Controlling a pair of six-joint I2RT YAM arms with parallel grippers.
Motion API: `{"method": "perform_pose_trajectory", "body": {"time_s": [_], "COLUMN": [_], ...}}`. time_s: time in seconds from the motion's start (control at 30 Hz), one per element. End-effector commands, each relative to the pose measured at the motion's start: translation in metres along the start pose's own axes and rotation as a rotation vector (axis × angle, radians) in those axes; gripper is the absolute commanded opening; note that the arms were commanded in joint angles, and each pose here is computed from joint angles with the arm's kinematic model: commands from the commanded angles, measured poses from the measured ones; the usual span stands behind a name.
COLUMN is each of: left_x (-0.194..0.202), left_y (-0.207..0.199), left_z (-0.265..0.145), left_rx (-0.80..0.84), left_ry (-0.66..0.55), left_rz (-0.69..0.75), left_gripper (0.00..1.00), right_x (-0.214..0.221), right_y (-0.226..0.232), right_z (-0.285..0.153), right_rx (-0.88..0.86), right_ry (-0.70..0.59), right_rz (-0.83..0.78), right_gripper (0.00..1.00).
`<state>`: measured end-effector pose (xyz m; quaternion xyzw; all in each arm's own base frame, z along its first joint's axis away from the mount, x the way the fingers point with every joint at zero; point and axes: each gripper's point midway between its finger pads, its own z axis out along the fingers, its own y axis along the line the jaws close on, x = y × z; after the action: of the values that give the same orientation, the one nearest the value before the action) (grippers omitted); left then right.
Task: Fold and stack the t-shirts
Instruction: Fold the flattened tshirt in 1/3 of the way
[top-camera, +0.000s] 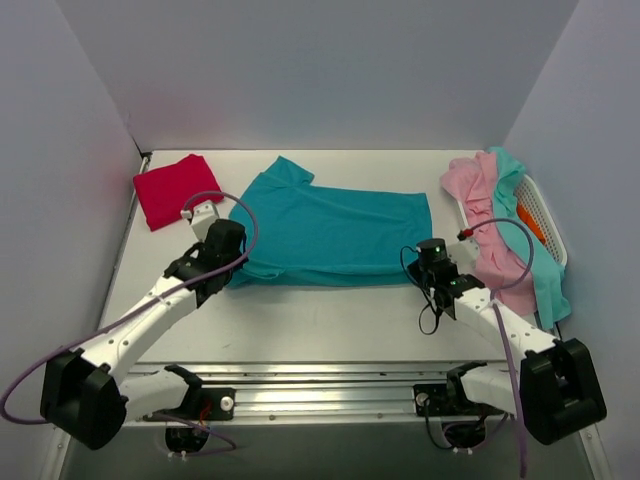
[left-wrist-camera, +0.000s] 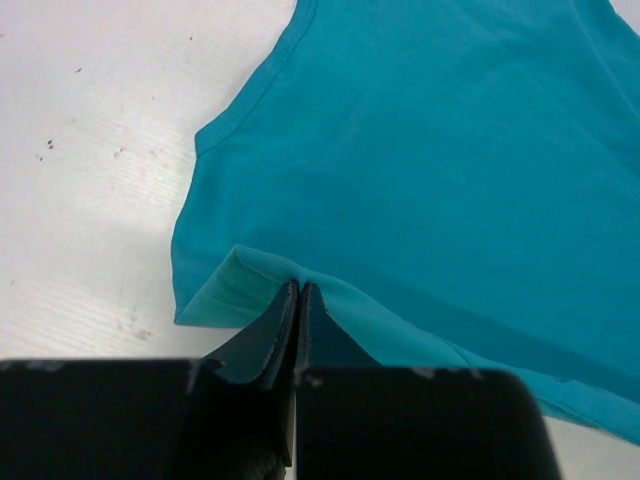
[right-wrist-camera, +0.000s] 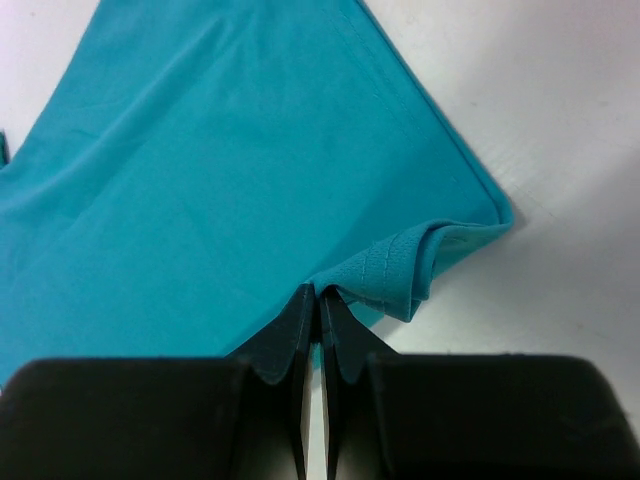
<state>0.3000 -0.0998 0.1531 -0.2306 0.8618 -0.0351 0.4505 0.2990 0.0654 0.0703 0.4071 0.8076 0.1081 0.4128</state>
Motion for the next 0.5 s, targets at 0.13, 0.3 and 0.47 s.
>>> {"method": "perform_pose_trajectory", "body": {"time_s": [0.13, 0.3, 0.47], "left_x": [-0.047, -0.058, -0.07], "left_y": [-0.053, -0.058, -0.078], "left_z": [0.033, 0.085, 0.153], "left_rx": [0.139, 0.135, 0.2], "left_ry": [-0.042, -0.001, 0.086], "left_rz": [-0.011, 0.002, 0.022], "left_gripper": [0.02, 0.02, 0.05], "right_x": [-0.028, -0.03, -0.037], "right_y": [0.04, 0.046, 0.036], "right_z": [0.016, 0.04, 0.077], "right_rx": [-0.028, 0.01, 0.126], "right_ry": [-0.07, -0.079, -0.124], "right_rz": [0.011, 0.031, 0.066], "right_gripper": [0.0, 0.0, 0.04]}}
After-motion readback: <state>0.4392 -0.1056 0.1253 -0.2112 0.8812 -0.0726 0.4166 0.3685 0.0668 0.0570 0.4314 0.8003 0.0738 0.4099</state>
